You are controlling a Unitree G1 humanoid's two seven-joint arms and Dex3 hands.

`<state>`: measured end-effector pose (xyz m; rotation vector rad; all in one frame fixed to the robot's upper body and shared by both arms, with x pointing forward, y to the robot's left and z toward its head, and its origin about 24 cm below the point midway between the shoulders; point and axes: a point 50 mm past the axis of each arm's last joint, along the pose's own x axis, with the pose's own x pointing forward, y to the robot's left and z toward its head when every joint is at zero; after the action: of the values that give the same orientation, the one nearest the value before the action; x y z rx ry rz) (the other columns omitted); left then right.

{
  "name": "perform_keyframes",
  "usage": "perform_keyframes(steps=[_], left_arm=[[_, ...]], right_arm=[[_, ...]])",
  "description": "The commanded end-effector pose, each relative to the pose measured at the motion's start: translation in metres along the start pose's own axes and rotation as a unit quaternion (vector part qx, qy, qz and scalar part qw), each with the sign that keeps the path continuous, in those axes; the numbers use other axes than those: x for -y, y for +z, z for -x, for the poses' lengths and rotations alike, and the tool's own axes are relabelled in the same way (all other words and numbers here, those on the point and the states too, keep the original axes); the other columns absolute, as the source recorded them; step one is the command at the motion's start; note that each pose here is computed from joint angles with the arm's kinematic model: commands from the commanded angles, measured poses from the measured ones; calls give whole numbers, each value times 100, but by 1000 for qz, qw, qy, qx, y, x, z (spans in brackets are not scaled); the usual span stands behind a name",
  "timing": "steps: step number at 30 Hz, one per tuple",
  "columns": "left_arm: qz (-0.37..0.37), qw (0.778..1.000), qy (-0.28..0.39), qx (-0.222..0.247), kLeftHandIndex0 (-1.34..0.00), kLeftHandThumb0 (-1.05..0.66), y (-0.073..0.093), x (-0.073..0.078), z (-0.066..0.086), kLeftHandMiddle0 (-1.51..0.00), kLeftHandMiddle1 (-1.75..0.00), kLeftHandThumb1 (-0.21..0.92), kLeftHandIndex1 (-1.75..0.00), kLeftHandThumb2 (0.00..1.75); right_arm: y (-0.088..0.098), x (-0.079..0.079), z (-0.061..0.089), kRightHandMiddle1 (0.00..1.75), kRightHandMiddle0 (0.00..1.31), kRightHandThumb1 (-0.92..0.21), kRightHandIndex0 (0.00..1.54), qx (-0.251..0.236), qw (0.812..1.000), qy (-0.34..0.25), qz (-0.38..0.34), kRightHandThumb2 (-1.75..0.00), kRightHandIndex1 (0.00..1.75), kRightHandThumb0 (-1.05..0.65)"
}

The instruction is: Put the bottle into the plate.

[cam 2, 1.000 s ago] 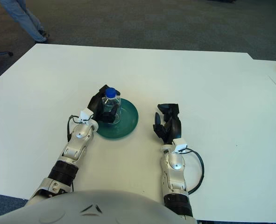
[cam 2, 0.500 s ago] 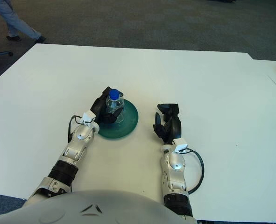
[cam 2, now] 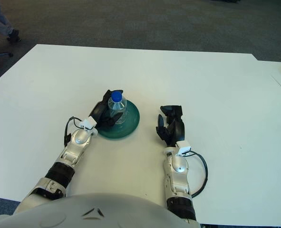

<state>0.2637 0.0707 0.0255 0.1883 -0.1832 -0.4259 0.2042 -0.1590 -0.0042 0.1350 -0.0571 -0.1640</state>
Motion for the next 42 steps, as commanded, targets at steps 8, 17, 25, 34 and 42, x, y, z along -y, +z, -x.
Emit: perform_keyframes(steps=[8,17,25,34,42], left_arm=[[-27,999,-16,20,0,-105,5,-6,-10,0,0,92,-1,60],[-30,997,-13,64,0,-105,15,-12,-4,0,0,92,0,60],[-32,998,6,60,0,-105,17,-14,-8,0,0,92,0,62],[25,997,3,69,0,-105,17,-18,-13,0,0,92,0,70],[61,989,-10,134,0,-105,30,-26,-16,0,0,92,0,79]], right_arm=[[-29,7,19,175,19,-92,58,-75,997,-20,-4,-53,92,-35],[-30,7,17,175,18,-92,54,-83,996,-20,2,-53,89,-35],[-29,7,17,175,19,-92,54,-83,996,-25,2,-53,88,-35],[-29,7,16,175,18,-92,52,-84,996,-28,5,-53,86,-35],[-28,6,15,175,19,-92,50,-84,996,-29,9,-53,86,-35]])
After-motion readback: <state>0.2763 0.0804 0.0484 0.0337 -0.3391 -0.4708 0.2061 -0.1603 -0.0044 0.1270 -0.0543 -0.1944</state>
